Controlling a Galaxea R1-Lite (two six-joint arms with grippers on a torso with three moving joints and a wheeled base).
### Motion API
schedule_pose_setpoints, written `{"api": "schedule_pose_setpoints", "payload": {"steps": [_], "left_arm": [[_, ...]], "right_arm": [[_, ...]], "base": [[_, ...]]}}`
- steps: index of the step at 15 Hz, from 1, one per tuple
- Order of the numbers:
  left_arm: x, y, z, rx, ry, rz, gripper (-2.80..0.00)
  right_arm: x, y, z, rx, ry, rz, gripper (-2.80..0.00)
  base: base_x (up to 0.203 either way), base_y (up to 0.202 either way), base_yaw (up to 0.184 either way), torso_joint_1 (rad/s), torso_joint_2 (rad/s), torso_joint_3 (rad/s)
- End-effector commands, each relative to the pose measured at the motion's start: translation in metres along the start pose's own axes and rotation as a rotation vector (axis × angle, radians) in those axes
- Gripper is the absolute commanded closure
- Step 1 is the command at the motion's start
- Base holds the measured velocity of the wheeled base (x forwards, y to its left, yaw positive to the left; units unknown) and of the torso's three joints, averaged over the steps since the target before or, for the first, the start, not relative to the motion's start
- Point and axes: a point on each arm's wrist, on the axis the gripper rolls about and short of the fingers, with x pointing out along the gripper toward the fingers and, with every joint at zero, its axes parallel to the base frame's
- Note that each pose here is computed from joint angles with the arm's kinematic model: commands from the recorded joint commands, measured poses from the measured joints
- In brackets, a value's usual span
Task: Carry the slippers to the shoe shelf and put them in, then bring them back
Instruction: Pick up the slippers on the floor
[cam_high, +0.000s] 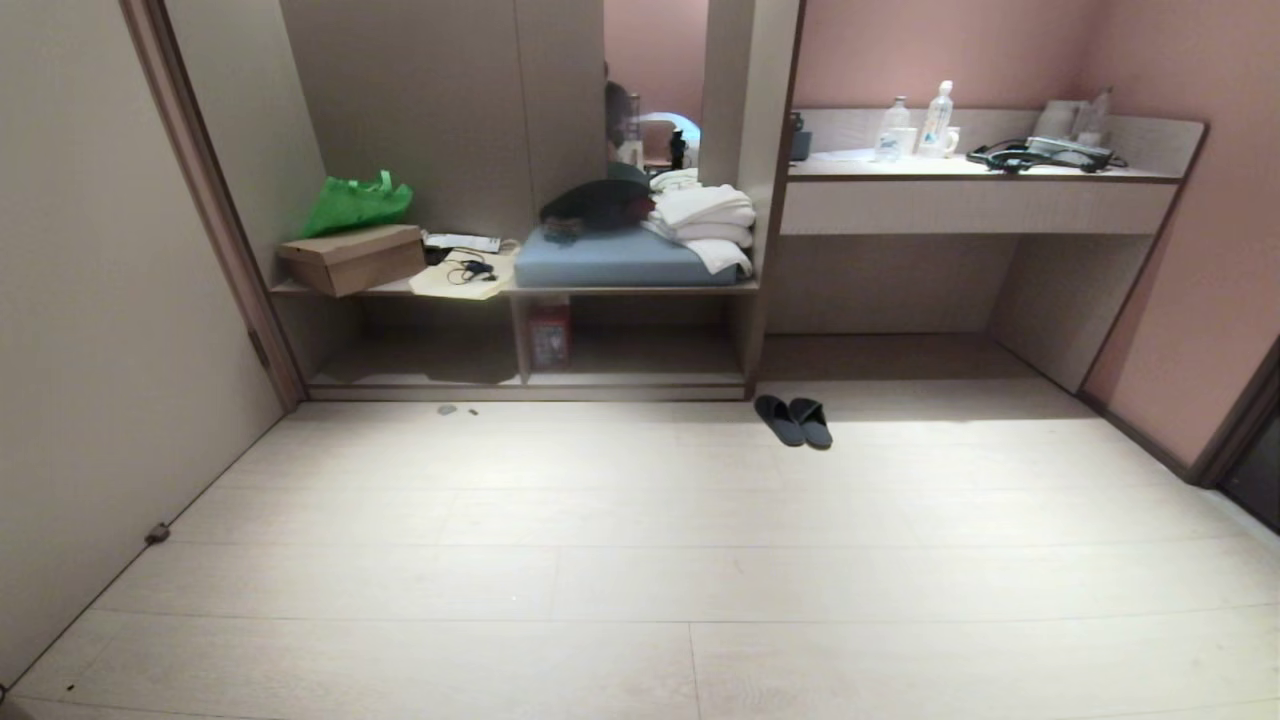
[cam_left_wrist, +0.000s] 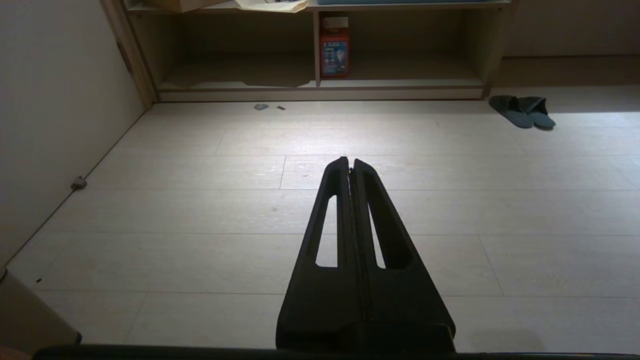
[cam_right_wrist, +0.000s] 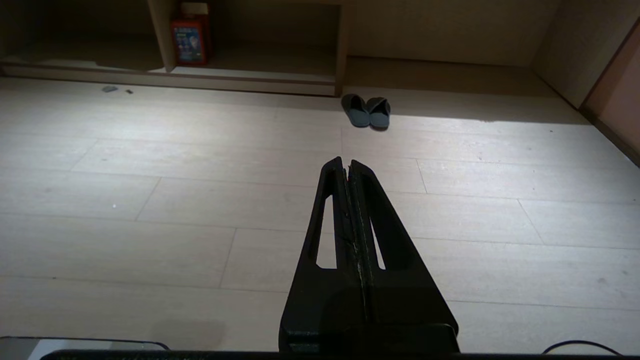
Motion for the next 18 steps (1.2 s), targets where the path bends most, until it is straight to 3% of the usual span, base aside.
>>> {"api": "schedule_pose_setpoints", "payload": {"steps": [1, 10, 18], "left_arm": [[0.0006, 0.0000, -0.0020, -0.001, 0.008, 0.000, 0.00], [0.0006, 0.0000, -0.0020, -0.001, 0.008, 0.000, 0.00], [0.0006, 0.0000, -0.0020, -0.001, 0.008, 0.000, 0.00]], "right_arm": [[0.0000, 0.0000, 0.0001, -0.001, 0.000, 0.001, 0.00], [0.0001, 0.0000, -0.0002, 0.002, 0.001, 0.001, 0.00], [0.0001, 0.0000, -0.0001, 0.001, 0.002, 0.001, 0.00]], "base": [[0.000, 0.000, 0.000, 0.000, 0.00, 0.000], [0.000, 0.000, 0.000, 0.000, 0.00, 0.000], [0.182, 0.000, 0.001, 0.003, 0.00, 0.001]]}}
